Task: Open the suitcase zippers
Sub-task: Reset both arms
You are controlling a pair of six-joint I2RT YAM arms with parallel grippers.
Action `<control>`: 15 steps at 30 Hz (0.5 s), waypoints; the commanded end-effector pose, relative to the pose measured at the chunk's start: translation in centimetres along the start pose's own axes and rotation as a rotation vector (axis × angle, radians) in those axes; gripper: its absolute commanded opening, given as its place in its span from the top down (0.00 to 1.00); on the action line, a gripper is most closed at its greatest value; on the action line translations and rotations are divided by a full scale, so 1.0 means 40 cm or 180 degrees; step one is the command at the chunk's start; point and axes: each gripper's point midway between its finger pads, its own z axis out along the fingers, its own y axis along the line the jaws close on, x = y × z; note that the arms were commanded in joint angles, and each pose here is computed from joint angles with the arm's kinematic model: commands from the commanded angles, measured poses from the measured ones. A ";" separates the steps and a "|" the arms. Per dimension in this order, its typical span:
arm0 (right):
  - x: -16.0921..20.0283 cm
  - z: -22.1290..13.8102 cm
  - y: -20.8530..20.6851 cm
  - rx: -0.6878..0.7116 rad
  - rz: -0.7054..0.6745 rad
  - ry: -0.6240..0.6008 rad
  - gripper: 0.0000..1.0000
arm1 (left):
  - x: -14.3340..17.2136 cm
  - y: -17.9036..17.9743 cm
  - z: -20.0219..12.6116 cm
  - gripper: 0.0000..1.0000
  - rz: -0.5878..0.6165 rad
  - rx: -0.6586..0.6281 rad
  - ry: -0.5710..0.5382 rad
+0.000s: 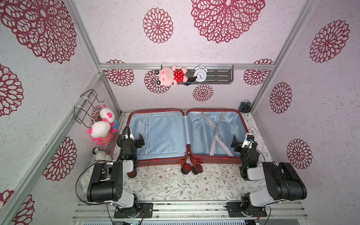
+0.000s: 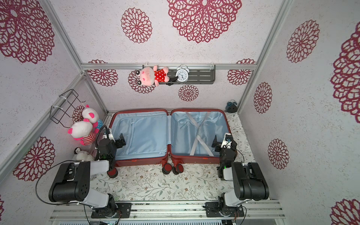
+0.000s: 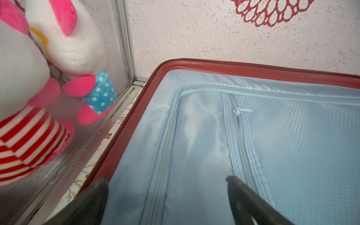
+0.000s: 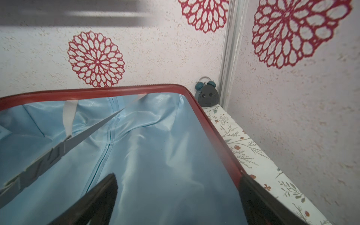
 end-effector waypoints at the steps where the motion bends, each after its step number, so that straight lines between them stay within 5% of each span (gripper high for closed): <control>1: 0.101 0.000 0.003 -0.0021 -0.0135 0.0509 0.01 | 0.017 0.035 0.002 0.02 -0.0011 -0.0100 0.0042; 15: 0.098 -0.007 0.004 0.0007 -0.0168 0.0469 0.01 | 0.014 0.034 0.001 0.02 -0.0022 -0.0095 0.0013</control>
